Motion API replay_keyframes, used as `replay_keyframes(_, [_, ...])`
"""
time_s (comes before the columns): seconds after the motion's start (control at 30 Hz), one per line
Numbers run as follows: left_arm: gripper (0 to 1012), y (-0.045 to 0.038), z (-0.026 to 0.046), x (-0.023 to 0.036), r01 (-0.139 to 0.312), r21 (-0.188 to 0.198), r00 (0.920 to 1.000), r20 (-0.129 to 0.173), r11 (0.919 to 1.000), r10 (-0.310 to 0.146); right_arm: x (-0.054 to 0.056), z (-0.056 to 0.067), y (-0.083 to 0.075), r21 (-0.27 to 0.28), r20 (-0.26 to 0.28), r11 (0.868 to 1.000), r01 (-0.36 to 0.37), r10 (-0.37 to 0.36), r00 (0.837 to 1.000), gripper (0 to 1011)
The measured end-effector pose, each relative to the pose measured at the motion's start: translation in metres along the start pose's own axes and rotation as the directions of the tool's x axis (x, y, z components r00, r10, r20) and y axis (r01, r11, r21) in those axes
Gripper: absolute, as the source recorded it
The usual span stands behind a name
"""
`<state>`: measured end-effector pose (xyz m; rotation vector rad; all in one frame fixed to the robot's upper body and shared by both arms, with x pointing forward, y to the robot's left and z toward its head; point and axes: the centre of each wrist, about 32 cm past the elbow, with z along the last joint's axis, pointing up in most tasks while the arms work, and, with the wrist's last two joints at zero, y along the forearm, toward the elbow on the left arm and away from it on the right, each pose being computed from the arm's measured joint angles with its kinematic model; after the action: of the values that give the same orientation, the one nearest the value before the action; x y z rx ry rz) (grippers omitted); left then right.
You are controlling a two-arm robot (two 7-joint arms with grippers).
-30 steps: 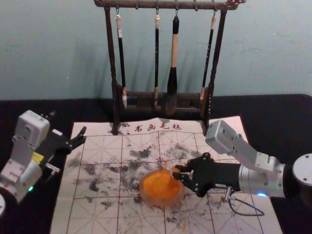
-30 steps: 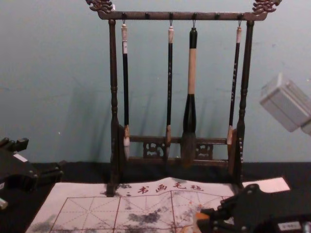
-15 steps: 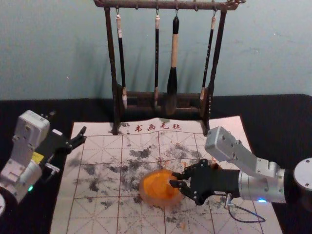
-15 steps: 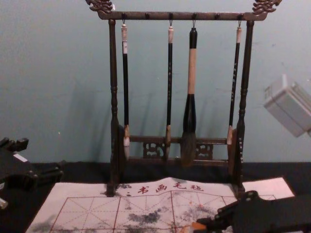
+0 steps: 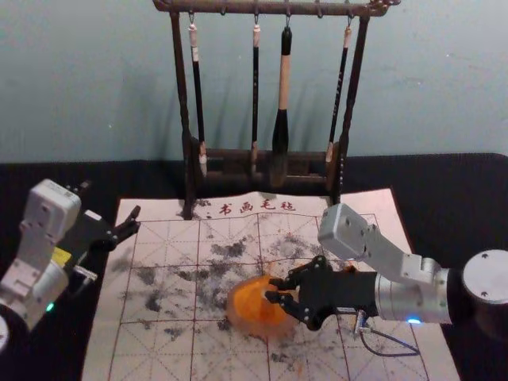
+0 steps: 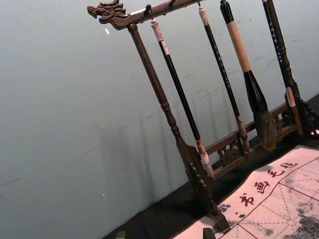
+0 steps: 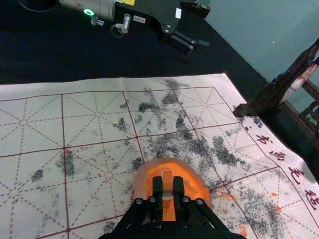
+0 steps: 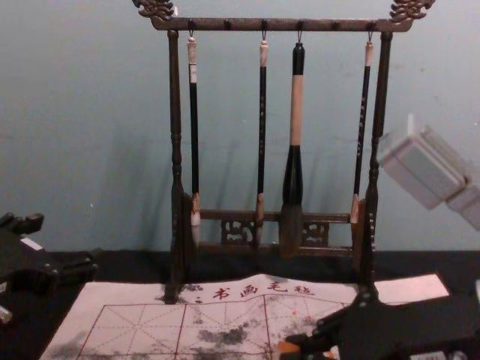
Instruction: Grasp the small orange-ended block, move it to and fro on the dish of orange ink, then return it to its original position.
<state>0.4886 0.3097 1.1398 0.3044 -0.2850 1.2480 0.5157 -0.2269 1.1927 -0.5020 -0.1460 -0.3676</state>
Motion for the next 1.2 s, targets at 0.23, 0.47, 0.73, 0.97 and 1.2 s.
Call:
replay_keyframes(0.23, [1001, 0.0, 0.0, 0.0, 0.0, 0.0, 1.0, 0.0, 1.0, 0.0, 0.006, 0.001, 0.006, -0.011, -0.006, 1.0, 0.012, -0.012, 1.0, 94])
replay_keyframes(0.47, [1002, 0.0, 0.0, 0.0, 0.0, 0.0, 1.0, 0.0, 1.0, 0.0, 0.012, 0.0, 0.008, -0.018, -0.014, 0.999, 0.037, -0.037, 0.999, 94])
replay_keyframes(0.73, [1001, 0.0, 0.0, 0.0, 0.0, 0.0, 1.0, 0.0, 1.0, 0.0, 0.015, -0.001, 0.002, -0.016, -0.023, 0.998, 0.064, -0.064, 0.998, 94])
replay_keyframes(0.97, [1001, 0.0, 0.0, 0.0, 0.0, 0.0, 1.0, 0.0, 1.0, 0.0, 0.01, 0.001, -0.01, 0.013, -0.043, 0.996, 0.088, -0.087, 0.995, 94])
replay_keyframes(1.2, [1001, 0.0, 0.0, 0.0, 0.0, 0.0, 1.0, 0.0, 1.0, 0.0, 0.01, 0.003, -0.025, 0.043, -0.076, 0.989, 0.143, -0.139, 0.987, 94])
